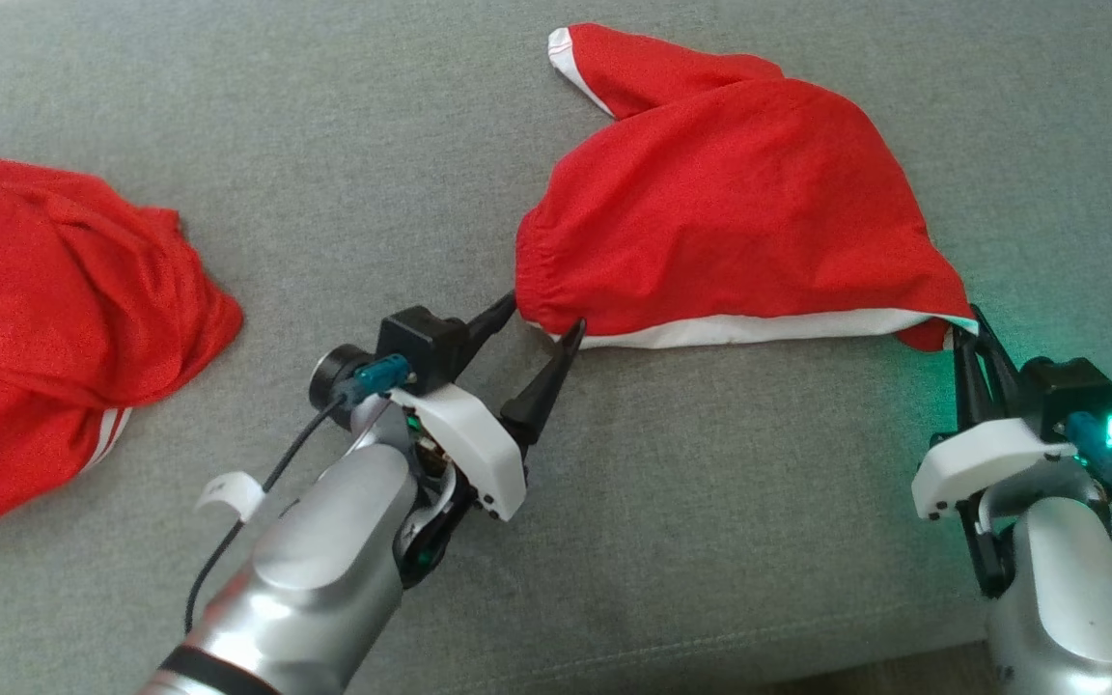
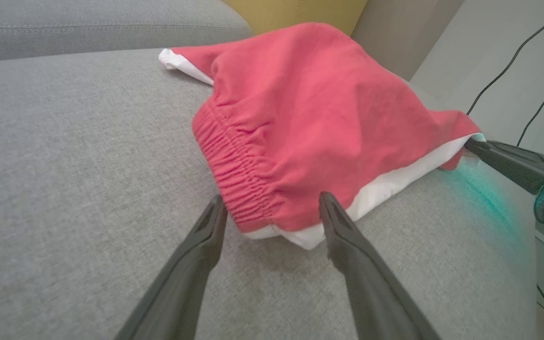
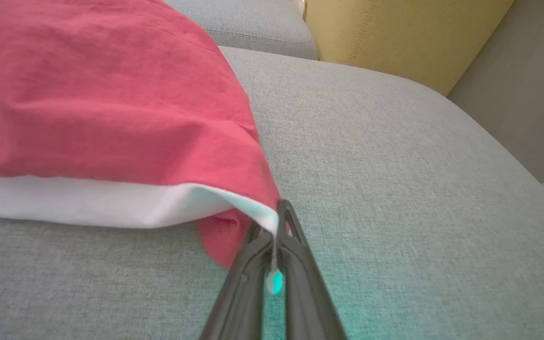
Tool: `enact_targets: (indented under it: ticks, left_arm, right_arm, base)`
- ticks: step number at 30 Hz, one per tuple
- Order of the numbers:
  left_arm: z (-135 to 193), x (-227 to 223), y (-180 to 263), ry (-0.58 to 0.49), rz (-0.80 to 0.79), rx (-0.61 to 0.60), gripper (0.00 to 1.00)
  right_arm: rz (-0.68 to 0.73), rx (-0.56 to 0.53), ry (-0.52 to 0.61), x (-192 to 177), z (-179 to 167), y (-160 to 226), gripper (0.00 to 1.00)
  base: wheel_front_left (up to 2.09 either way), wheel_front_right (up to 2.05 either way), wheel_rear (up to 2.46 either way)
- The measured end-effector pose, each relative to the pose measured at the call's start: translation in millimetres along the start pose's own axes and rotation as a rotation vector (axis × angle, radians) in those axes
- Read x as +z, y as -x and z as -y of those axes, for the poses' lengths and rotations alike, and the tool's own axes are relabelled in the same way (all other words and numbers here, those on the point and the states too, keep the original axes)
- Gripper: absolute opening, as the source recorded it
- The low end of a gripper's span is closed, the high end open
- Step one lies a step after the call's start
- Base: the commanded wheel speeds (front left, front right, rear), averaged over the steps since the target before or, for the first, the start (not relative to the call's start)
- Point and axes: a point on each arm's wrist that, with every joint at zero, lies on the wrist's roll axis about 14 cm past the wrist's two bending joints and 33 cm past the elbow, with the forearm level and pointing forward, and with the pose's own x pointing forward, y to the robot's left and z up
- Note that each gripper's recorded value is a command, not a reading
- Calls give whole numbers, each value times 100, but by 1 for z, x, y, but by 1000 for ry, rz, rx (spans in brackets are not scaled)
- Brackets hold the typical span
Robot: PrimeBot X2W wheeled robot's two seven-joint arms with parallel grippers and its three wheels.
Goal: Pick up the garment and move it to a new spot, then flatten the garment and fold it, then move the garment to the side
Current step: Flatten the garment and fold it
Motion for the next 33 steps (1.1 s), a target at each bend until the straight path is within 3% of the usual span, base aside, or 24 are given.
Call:
enact_targets:
  ticks: [7,17,33]
  left_arm:
    - [-1,10,2,-1,28,-2,100]
    - [9,-17,8,-37,-61,-51,100]
    - [-3,-17,4,-26,-65,-18,100]
  right_arm:
    - [0,3,-2,0,-1,1,0]
    - [-8,4,-10,-3,-1,4,0]
    - [-12,18,-5,-4,-5,3,0]
  base:
    - [0,0,0]
    - [0,0,0]
    - [0,0,0]
